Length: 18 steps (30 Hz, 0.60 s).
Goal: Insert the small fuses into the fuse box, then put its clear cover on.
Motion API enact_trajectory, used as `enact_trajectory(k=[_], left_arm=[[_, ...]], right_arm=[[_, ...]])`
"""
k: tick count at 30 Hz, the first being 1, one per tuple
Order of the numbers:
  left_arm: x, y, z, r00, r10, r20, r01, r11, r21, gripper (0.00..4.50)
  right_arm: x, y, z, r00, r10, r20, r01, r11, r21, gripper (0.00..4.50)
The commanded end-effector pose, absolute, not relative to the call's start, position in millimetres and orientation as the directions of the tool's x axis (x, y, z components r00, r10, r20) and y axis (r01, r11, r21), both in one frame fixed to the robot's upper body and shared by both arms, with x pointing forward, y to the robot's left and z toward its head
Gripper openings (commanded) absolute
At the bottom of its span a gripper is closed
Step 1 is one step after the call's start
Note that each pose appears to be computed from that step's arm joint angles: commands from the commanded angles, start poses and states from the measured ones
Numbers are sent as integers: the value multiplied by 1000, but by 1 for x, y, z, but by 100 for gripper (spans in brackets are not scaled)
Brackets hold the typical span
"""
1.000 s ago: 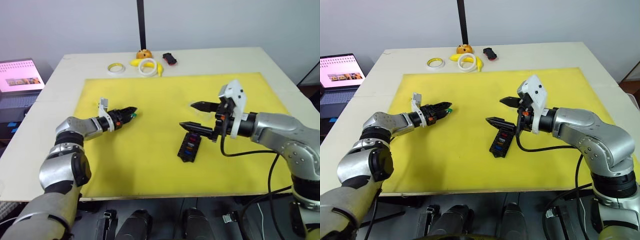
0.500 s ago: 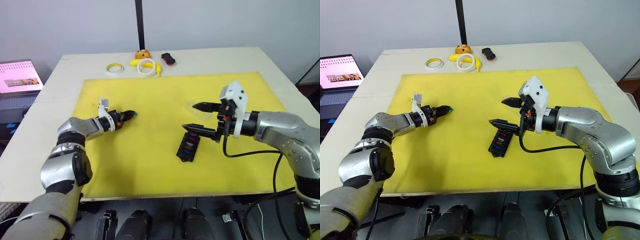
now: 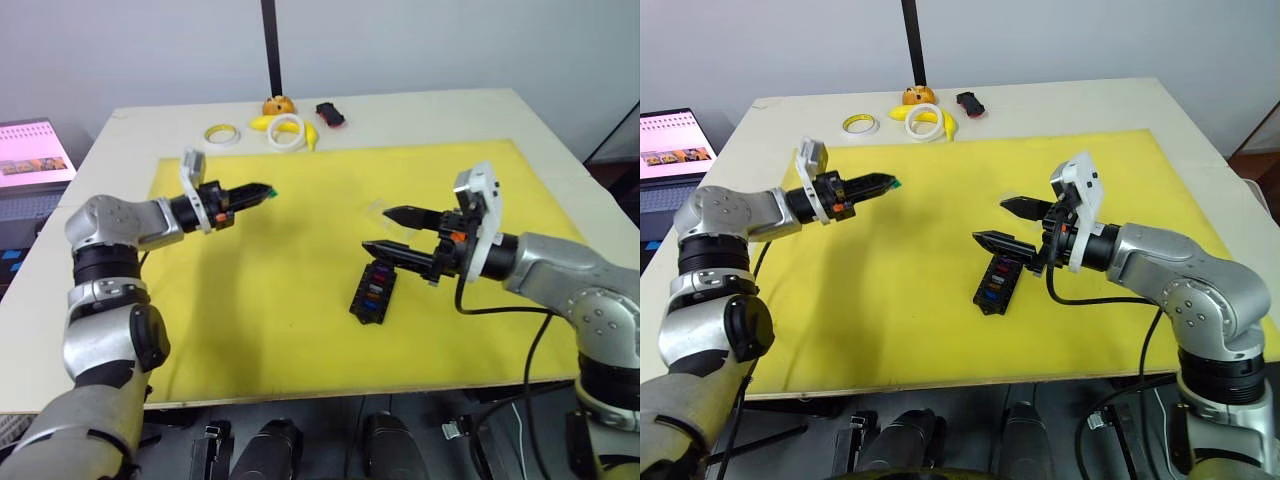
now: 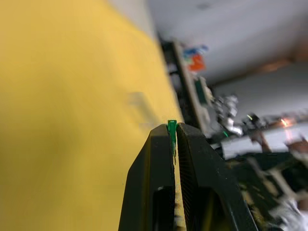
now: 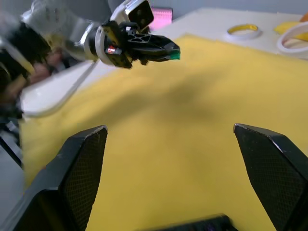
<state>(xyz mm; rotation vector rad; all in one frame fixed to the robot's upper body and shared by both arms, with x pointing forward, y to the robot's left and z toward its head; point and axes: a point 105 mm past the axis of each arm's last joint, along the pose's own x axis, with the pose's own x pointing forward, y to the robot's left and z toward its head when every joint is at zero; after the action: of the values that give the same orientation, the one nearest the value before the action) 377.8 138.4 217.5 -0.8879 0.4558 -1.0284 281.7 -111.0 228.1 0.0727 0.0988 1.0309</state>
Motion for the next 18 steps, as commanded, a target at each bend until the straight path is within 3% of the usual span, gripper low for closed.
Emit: enact_trajectory(k=[1,7,14,15,17,18], left_arm=[[356,115,257,320,-926,201,665,69,-744,4],[337,81,264,184,-949,256,692,-59,-719,4],[339,74,266,193,-937,291,680,-86,-728,4],[337,73,265,189,-939,286,683,-84,-726,0],[335,72,264,182,-942,284,682,-87,-726,0],[335,71,263,181,-942,284,681,-89,-727,0]], right_arm=[[285,-102,252,533,841,91,-837,508,205,450],[288,-79,259,540,818,197,-808,438,394,450],[286,-72,263,550,799,243,-775,380,505,450],[285,-70,262,549,801,238,-774,379,507,391],[284,-68,262,551,799,240,-767,372,523,319],[284,-68,263,553,797,243,-763,368,532,319]])
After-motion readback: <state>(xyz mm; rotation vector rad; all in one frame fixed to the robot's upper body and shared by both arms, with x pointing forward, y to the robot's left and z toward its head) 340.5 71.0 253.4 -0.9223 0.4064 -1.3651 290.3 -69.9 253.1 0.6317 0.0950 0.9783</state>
